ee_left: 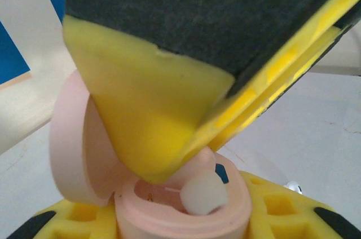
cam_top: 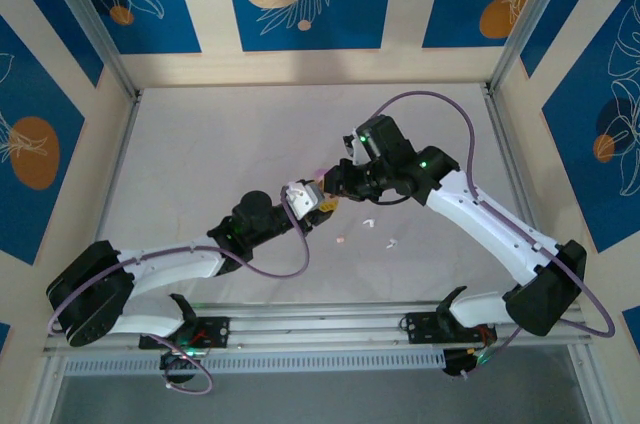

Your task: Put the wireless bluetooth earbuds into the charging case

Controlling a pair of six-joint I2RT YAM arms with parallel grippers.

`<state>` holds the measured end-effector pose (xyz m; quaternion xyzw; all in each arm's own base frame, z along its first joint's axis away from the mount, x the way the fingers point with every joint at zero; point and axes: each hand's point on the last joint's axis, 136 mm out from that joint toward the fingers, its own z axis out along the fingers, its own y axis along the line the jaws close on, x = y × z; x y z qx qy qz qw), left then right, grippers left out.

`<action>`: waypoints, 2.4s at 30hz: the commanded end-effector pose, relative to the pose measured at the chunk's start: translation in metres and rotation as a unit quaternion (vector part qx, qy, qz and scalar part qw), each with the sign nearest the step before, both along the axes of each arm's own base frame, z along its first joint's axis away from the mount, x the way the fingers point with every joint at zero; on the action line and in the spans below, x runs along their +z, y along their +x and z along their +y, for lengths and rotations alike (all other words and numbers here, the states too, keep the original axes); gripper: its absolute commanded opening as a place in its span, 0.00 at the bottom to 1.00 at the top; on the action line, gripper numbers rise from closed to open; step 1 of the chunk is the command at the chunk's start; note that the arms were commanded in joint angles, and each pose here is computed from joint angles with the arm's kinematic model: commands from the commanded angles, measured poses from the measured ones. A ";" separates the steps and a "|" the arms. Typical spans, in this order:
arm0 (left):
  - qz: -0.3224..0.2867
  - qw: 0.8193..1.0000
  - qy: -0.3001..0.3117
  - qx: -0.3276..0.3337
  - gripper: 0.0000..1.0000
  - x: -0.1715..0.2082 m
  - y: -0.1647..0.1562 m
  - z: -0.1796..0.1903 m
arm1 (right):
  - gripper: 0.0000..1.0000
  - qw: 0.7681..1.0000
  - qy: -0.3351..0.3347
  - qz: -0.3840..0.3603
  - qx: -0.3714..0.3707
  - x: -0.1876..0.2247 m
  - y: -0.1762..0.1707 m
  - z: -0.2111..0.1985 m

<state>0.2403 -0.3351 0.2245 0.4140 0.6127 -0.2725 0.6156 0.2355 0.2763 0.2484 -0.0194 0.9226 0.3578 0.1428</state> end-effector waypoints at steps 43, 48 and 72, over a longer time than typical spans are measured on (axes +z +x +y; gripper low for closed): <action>-0.012 0.992 -0.126 -0.019 0.30 0.063 -0.004 -0.011 | 0.30 0.993 -0.095 -0.066 0.014 0.011 -0.005 -0.001; -0.010 0.991 -0.128 -0.023 0.30 0.065 -0.006 -0.012 | 0.31 0.994 -0.075 -0.068 0.031 0.018 -0.008 0.007; -0.013 0.991 -0.130 -0.020 0.30 0.068 -0.006 -0.010 | 0.34 0.996 -0.056 -0.068 0.035 0.031 -0.017 -0.002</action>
